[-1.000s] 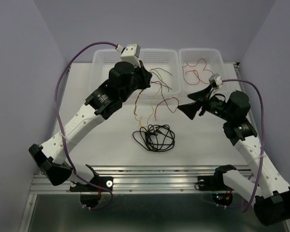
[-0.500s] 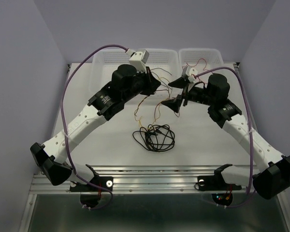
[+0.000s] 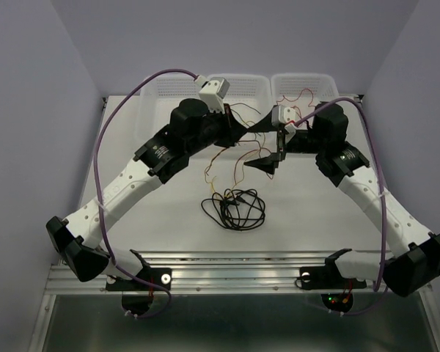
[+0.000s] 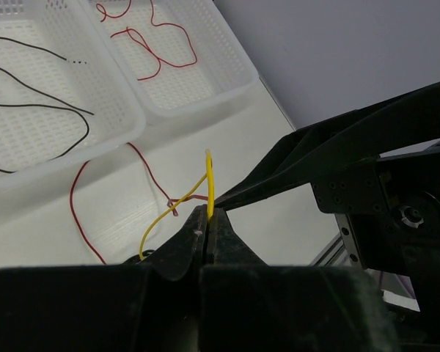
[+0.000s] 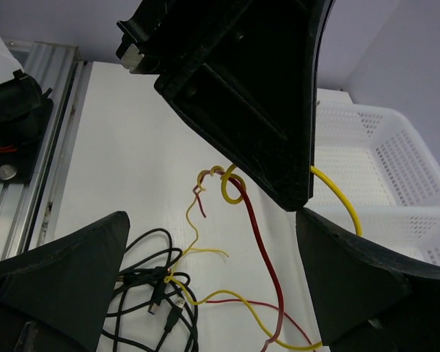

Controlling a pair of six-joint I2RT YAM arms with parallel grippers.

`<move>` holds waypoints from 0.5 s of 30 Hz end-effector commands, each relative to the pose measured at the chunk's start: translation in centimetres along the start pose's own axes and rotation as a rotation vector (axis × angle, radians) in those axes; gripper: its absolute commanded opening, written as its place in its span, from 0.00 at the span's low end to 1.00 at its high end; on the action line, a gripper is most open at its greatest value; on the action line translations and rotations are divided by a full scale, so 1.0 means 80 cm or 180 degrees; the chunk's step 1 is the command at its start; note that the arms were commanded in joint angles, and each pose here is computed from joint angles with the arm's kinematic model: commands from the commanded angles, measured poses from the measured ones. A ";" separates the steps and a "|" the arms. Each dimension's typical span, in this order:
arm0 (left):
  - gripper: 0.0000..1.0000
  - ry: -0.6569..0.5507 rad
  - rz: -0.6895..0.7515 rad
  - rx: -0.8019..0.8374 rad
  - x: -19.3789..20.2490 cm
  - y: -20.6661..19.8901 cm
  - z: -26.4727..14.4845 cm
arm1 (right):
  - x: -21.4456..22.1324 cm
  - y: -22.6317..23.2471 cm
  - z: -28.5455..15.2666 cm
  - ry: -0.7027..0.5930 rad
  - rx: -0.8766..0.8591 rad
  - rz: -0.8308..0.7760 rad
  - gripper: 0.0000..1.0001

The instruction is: Untangle the cables

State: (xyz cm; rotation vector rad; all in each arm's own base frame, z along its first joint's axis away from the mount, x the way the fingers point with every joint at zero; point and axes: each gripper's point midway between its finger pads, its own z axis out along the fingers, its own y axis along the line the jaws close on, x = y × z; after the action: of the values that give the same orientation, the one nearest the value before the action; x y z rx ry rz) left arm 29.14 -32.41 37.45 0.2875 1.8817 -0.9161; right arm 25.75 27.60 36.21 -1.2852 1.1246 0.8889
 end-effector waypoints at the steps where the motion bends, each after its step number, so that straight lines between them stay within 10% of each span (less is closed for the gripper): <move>1: 0.00 -0.0169 0.0010 0.0252 -0.019 -0.024 -0.010 | 0.001 0.004 0.010 0.0032 -0.0223 -0.0092 1.00; 9: 0.00 -0.0155 0.0030 0.0249 -0.013 -0.021 -0.011 | 0.025 -0.014 0.032 0.0116 -0.0166 0.0029 0.88; 14: 0.00 -0.0240 -0.0032 -0.0240 -0.016 0.014 -0.012 | 0.030 -0.023 0.033 0.0104 0.0038 0.0234 0.01; 15: 0.00 -0.0272 -0.0061 -0.0346 -0.019 0.020 -0.013 | 0.018 -0.030 0.032 -0.0009 0.0177 0.0291 0.01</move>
State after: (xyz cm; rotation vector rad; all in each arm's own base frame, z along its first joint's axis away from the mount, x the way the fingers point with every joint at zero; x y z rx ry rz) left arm 29.42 -32.26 36.42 0.2702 1.9001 -0.8936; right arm 28.41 29.57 31.42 -1.3082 1.2740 0.9521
